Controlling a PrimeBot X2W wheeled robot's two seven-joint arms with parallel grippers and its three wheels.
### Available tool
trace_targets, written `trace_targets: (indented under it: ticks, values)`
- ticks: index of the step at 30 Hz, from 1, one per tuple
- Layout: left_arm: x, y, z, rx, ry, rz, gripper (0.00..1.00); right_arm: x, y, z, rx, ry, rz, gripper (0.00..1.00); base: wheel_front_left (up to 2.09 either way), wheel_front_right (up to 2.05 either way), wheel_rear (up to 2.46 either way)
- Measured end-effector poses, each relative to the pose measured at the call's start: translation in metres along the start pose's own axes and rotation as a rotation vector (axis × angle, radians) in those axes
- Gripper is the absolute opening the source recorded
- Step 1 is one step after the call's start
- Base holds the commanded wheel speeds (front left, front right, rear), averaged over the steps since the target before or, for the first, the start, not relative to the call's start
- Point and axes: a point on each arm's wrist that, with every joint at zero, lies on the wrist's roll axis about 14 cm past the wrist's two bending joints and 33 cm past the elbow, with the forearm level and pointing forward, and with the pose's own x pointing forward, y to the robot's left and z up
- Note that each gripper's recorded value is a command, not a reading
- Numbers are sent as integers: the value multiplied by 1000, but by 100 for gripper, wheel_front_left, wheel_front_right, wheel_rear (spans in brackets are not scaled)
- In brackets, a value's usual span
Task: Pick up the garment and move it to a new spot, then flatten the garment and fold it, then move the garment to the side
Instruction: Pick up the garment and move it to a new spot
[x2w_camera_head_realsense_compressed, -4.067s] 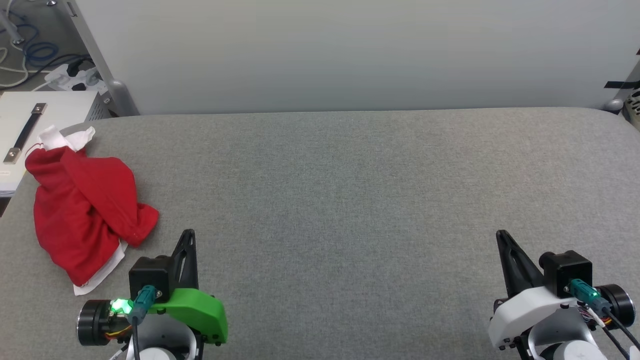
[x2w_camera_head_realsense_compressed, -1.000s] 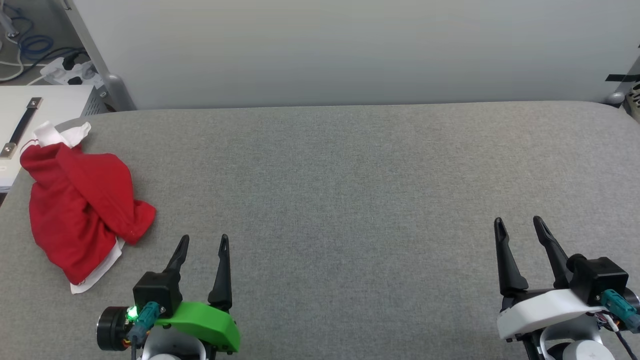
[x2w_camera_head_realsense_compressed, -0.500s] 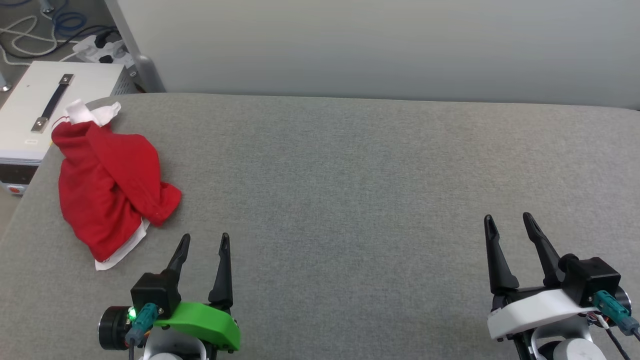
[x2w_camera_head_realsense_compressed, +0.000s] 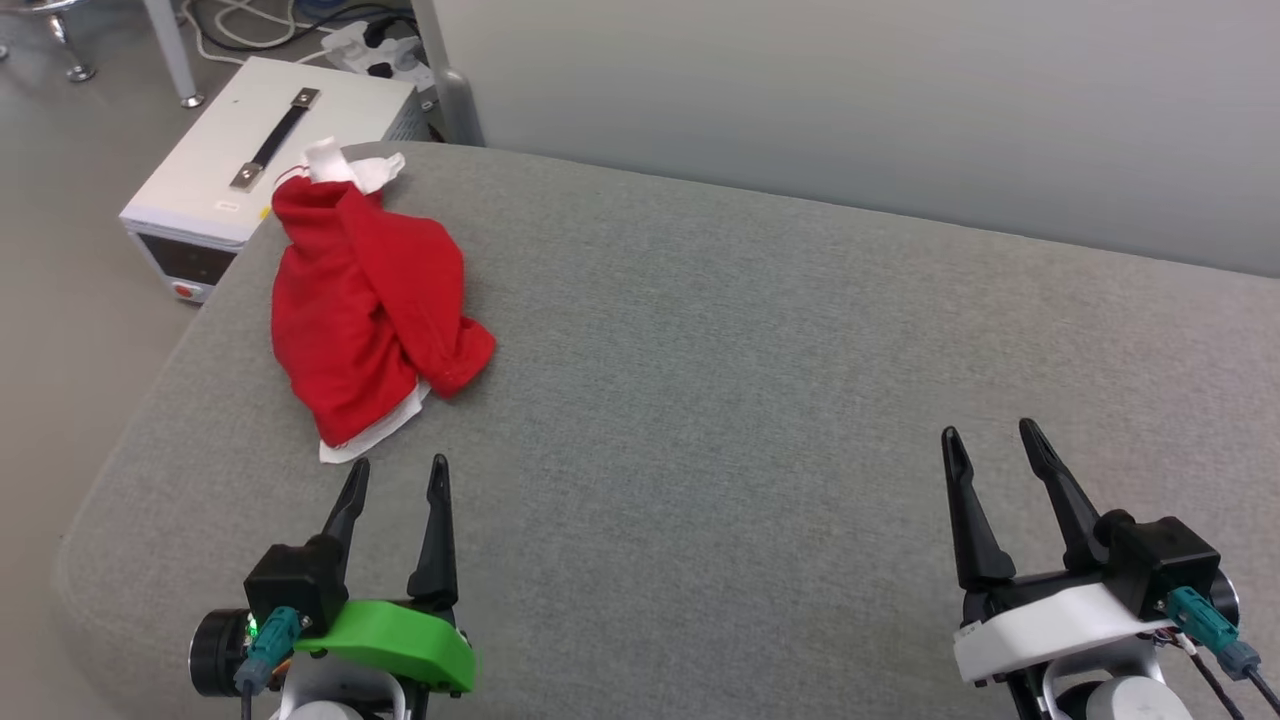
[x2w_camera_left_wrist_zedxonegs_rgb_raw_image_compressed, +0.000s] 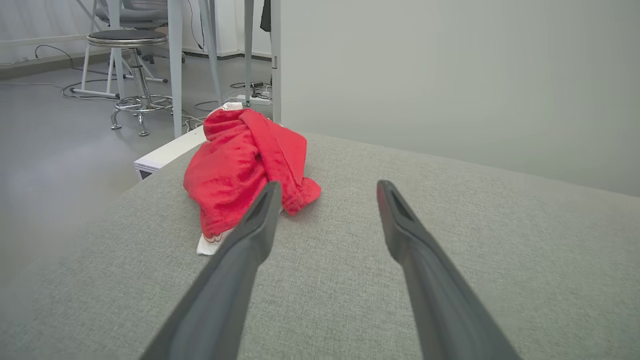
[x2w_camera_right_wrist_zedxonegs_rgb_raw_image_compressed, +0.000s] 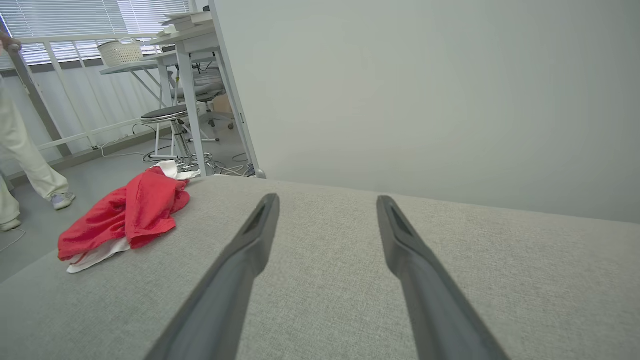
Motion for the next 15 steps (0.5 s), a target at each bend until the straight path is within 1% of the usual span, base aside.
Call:
trace_targets:
  ticks: [8,15]
  values:
    - [-21,28,8,2,-28,87,100,17,38,-3,35,-10,117,100,0,0,0]
    - [-36,47,12,0,-46,150,100,26,66,-6,72,-15,198,100,0,0,0]
